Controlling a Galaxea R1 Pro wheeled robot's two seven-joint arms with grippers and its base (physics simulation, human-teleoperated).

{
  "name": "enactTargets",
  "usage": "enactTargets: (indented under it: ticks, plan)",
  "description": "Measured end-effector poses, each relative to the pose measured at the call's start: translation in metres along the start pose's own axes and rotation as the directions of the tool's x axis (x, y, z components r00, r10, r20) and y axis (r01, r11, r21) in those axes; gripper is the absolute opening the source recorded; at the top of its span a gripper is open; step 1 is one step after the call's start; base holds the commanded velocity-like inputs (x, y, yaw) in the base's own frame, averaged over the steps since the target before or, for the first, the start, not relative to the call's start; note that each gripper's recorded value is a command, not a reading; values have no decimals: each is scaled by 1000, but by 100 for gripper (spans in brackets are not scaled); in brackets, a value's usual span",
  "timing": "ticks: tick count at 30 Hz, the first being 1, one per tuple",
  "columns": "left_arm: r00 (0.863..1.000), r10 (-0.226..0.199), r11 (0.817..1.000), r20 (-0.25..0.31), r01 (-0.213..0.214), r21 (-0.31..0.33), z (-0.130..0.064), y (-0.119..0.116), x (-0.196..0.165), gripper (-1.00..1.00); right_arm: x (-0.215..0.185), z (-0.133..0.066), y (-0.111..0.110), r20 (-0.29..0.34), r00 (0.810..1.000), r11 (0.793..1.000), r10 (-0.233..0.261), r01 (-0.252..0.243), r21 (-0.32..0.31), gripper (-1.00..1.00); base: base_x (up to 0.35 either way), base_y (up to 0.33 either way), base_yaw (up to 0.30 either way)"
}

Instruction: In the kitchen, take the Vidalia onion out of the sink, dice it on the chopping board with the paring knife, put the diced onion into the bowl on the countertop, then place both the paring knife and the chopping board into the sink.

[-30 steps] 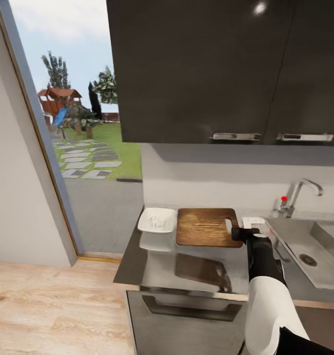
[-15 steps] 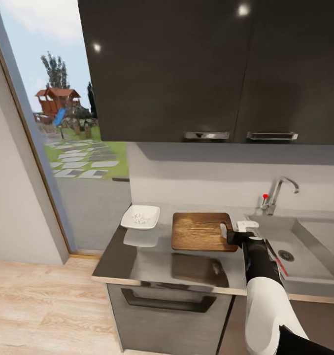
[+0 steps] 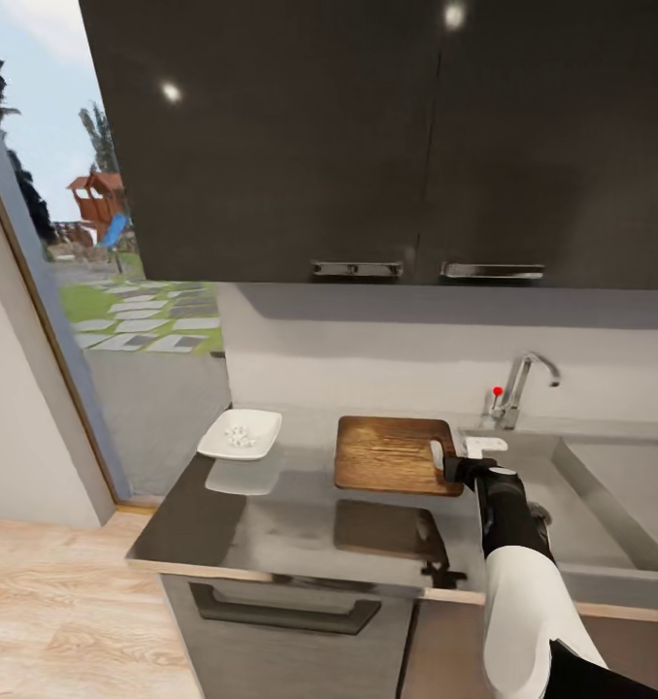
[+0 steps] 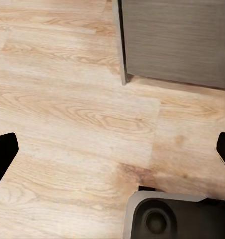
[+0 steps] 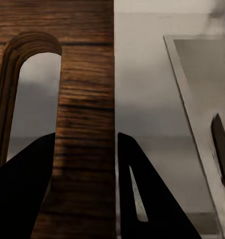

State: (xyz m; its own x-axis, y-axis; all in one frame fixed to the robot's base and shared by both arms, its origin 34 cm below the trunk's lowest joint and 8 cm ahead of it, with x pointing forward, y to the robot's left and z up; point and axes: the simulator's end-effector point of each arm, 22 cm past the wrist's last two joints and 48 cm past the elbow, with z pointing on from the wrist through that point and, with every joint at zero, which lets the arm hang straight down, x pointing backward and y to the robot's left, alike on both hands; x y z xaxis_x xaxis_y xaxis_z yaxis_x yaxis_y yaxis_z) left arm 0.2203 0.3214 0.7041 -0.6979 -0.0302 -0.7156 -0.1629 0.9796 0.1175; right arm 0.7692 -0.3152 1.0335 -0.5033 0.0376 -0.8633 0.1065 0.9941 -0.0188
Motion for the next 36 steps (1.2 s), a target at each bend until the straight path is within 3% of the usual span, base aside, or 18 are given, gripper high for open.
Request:
enactTargets:
  ticks: [12,17,18,19,20,21,22,24,27,30,32,33,34,36]
  plan:
    - [1000,0,1000,2,0,0,0,0,0,100,1,0,-5,-2,1000,1000,1,-1,23,-100,1,-316,0]
    - [1000,-1,1000,3,1,0,0,0,-1,100,1,-2,-32,-1,1000,989,14,-14,144,-100,0,-317,0]
    - [1000,-1,1000,2,1,0,0,0,-1,100,5,-4,-49,7,996,972,84,-84,221,-100,0,-317,0]
    - [1000,-1,1000,3,1,0,0,0,-1,100,2,-10,-66,21,995,952,102,-103,288,-100,0,-317,0]
    - [1000,-1,1000,3,1,0,0,0,-1,100,6,-11,-71,26,989,938,146,-147,313,-100,0,-317,0]
    - [1000,-1,1000,3,1,0,0,0,-1,100,18,-15,-83,33,970,893,239,-233,385,-100,0,-317,0]
    - [1000,-1,1000,2,1,0,0,0,-1,100,30,-22,-98,25,963,850,268,-249,464,-100,0,-317,0]
    - [1000,-1,1000,3,1,0,0,0,-1,100,49,-27,-103,24,933,792,360,-319,521,-100,0,-296,0]
    - [1000,-1,1000,3,1,0,0,0,-1,100,63,-30,-103,24,897,743,441,-379,552,-100,0,-136,0]
    - [1000,-2,1000,5,2,0,0,0,-1,100,69,-34,-108,24,888,718,458,-386,578,-100,0,-28,0]
    - [1000,-2,1000,5,2,0,0,0,-2,100,77,-41,-114,26,873,677,486,-395,621,-100,0,-7,0]
    - [1000,-2,1000,6,2,0,0,0,-2,100,82,-45,-117,27,860,651,509,-405,642,-100,0,-3,0]
    - [1000,-2,1000,6,2,0,0,0,-2,100,93,-52,-120,32,827,596,562,-432,677,-100,0,-2,0]
    - [1000,-2,1000,6,2,1,0,0,-2,100,107,-61,-120,38,775,523,630,-460,718,-100,0,-1,0]
